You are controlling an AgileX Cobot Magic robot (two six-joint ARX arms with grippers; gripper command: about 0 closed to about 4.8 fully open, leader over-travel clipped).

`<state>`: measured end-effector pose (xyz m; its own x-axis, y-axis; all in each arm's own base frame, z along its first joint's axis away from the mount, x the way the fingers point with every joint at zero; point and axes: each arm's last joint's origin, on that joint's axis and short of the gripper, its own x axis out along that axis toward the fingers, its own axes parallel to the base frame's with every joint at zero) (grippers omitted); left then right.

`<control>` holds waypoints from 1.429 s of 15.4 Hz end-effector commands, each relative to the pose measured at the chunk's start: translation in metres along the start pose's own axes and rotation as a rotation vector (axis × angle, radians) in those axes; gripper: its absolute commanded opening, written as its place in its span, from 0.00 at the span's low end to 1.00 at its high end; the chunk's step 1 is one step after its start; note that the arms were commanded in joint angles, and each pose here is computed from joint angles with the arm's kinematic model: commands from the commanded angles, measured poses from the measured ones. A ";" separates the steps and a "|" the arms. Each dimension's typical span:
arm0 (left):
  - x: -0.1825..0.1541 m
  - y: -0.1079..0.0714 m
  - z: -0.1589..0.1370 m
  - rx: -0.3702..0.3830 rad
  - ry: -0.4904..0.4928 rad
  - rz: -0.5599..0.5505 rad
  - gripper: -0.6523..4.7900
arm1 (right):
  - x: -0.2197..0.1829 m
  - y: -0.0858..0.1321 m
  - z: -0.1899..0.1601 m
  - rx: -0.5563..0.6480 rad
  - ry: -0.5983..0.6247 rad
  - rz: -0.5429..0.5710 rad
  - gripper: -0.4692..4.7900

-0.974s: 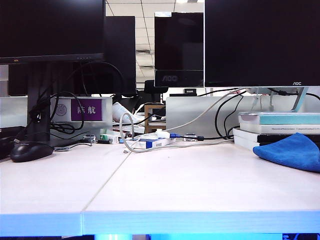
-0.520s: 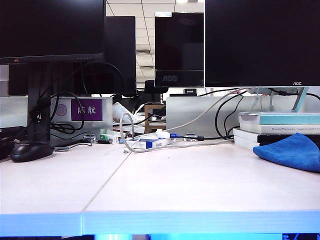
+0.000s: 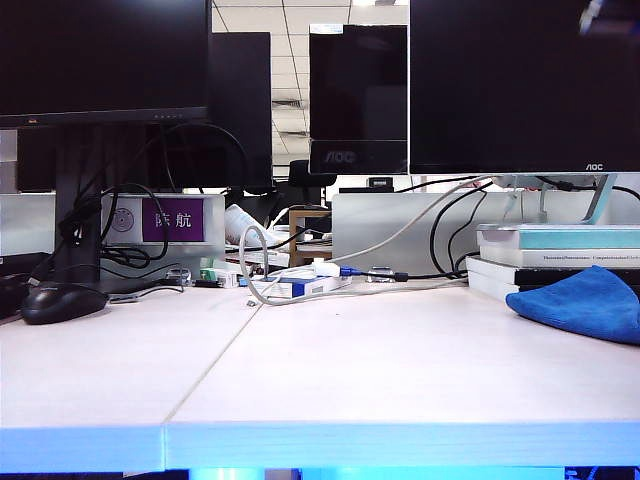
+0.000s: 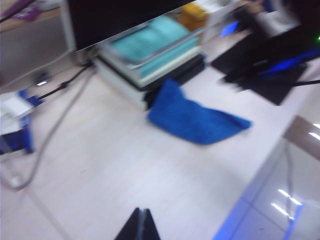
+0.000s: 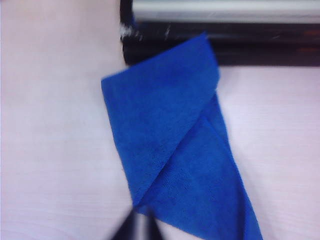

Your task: Wipe the table from right to left using the rag.

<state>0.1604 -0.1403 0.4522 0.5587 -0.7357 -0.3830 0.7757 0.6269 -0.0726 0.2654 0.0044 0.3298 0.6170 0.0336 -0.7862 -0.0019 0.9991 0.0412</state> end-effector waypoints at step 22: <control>-0.002 -0.001 0.005 0.017 -0.038 -0.020 0.11 | 0.182 -0.010 -0.023 0.036 0.412 -0.125 0.08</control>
<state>0.1605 -0.1410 0.4543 0.5529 -0.7482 -0.3667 0.7843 0.6159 -0.0742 0.3669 0.0029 0.1790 0.3250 -0.0537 -0.9442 0.0797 0.9964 -0.0293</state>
